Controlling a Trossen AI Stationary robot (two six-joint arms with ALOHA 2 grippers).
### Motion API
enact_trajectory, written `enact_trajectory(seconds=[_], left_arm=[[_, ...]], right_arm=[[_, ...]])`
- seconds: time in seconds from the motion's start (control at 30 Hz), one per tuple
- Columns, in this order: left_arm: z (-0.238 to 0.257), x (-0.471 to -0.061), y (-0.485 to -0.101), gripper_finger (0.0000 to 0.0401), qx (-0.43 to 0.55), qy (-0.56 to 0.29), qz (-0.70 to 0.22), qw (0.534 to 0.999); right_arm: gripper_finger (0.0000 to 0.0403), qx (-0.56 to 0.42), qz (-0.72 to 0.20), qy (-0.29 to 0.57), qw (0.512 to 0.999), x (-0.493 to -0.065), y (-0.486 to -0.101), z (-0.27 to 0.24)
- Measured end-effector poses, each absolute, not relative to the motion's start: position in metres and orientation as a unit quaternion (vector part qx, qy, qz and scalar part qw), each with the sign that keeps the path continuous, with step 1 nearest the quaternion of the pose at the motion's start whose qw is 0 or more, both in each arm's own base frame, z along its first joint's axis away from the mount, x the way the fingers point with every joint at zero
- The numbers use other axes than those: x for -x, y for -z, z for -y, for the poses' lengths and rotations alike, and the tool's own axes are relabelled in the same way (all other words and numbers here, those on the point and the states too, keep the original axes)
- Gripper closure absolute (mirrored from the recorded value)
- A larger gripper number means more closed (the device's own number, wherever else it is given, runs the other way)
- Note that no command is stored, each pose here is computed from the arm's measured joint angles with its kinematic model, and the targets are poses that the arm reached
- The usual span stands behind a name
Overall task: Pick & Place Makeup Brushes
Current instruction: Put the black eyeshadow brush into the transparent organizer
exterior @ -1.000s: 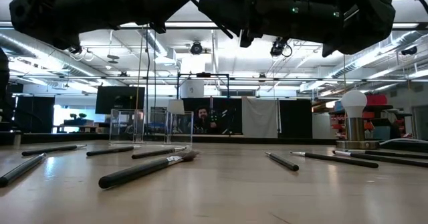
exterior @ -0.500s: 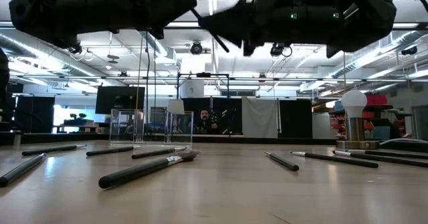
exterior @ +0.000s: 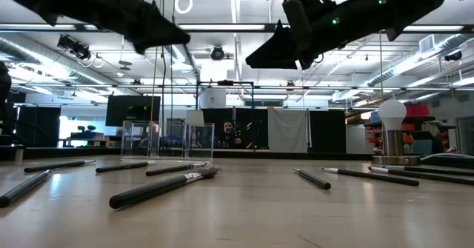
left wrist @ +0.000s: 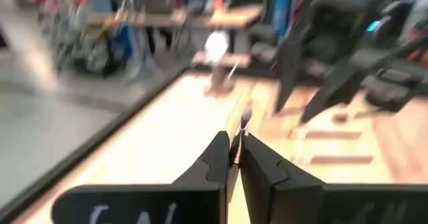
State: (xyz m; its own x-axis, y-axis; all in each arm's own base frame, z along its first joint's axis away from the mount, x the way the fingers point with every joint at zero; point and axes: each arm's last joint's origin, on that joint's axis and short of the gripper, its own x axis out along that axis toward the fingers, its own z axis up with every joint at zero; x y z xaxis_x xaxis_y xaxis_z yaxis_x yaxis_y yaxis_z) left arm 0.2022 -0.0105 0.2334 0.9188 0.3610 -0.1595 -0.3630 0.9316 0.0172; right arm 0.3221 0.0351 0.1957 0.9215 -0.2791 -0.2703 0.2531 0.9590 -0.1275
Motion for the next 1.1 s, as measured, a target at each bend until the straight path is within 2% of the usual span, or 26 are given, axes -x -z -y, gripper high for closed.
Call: enact_trajectory(seconds=[0.3, 0.63, 1.1], left_arm=[[-0.020, -0.183, -0.251, 0.0378, 0.023, -0.285, -0.207, 0.936], [-0.055, -0.192, -0.239, 0.0378, 0.056, -0.324, -0.228, 0.916], [-0.088, -0.222, -0.198, 0.0367, 0.157, -0.292, -0.269, 0.904]], right_arm=[[0.0292, 0.043, -0.138, 0.141, 0.979, -0.328, -0.187, -0.032], [0.0295, 0.042, -0.135, 0.141, 0.980, -0.329, -0.186, -0.032], [0.0298, 0.040, -0.134, 0.132, 0.981, -0.329, -0.186, -0.032]])
